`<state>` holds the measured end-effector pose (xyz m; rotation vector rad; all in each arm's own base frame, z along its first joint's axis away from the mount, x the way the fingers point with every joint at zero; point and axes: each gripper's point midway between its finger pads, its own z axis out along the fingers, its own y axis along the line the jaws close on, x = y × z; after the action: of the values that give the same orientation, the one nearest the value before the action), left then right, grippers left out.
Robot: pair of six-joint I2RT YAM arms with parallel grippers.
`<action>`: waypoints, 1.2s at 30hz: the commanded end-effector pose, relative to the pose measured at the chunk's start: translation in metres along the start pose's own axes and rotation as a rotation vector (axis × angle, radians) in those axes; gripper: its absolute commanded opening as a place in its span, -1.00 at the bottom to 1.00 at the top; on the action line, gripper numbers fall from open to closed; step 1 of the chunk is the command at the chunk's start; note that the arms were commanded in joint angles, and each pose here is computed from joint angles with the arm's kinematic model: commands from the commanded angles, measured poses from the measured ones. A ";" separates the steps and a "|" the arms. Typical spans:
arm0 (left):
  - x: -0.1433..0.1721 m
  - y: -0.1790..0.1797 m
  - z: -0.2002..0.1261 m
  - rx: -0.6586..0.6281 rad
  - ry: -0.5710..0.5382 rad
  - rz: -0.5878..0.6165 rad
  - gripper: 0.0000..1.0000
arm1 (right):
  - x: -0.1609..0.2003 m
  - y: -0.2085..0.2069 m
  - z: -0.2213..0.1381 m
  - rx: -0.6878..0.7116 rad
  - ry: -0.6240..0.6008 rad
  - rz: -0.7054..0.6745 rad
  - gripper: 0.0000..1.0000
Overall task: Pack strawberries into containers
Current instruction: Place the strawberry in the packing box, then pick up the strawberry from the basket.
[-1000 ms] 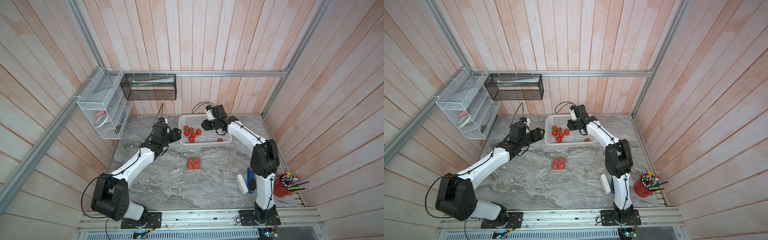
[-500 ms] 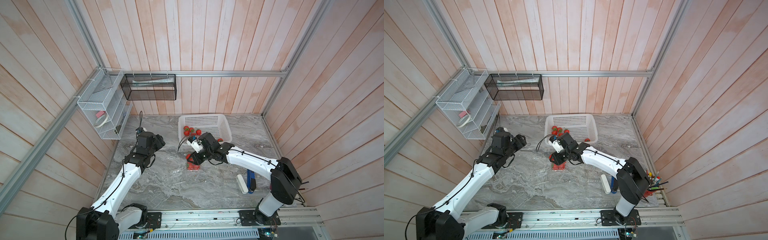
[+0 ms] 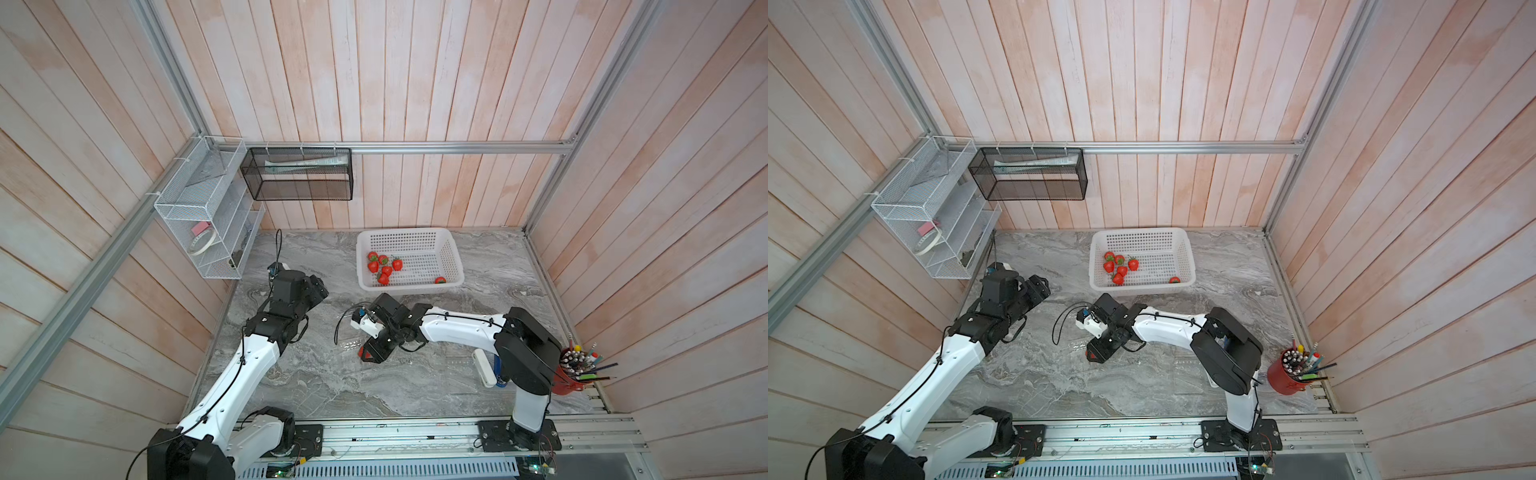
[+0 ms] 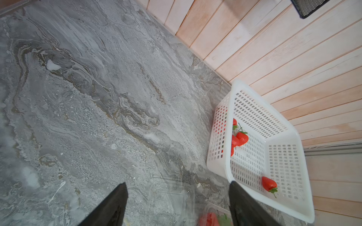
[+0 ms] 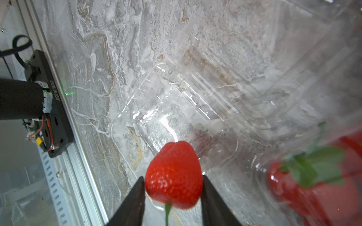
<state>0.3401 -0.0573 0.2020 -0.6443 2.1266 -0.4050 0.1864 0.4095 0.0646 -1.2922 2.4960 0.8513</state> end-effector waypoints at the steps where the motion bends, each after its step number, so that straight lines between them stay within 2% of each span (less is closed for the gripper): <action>1: 0.006 0.004 0.006 -0.002 0.017 -0.006 0.68 | -0.019 0.004 -0.010 0.008 -0.047 -0.030 0.12; 8: 0.011 0.001 0.022 0.008 0.040 0.008 0.69 | -0.056 -0.006 -0.048 0.055 -0.153 -0.045 0.19; 11: 0.010 -0.007 0.030 0.036 0.044 0.014 0.69 | -0.084 -0.045 -0.090 0.140 -0.267 0.028 0.19; 16: 0.015 -0.032 0.052 0.126 0.078 0.032 0.69 | -0.129 -0.126 -0.174 0.169 -0.531 0.199 0.21; 19: 0.023 -0.056 0.068 0.161 0.106 0.087 0.69 | -0.144 -0.174 -0.199 0.224 -0.583 0.278 0.27; 23: 0.033 -0.085 0.089 0.218 0.137 0.142 0.73 | -0.153 -0.234 -0.194 0.317 -0.523 0.355 0.33; 27: 0.037 -0.098 0.109 0.244 0.165 0.140 0.75 | -0.154 -0.279 -0.164 0.392 -0.402 0.387 0.33; 32: 0.041 -0.107 0.123 0.271 0.190 0.140 0.75 | -0.149 -0.308 -0.123 0.422 -0.272 0.400 0.34; 36: 0.043 -0.111 0.129 0.282 0.204 0.139 0.75 | -0.147 -0.315 -0.104 0.437 -0.243 0.397 0.35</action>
<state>0.4482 -0.1723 0.1451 -0.3424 2.2583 -0.6668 0.5458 0.3094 0.0828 -0.4934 2.5287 0.5126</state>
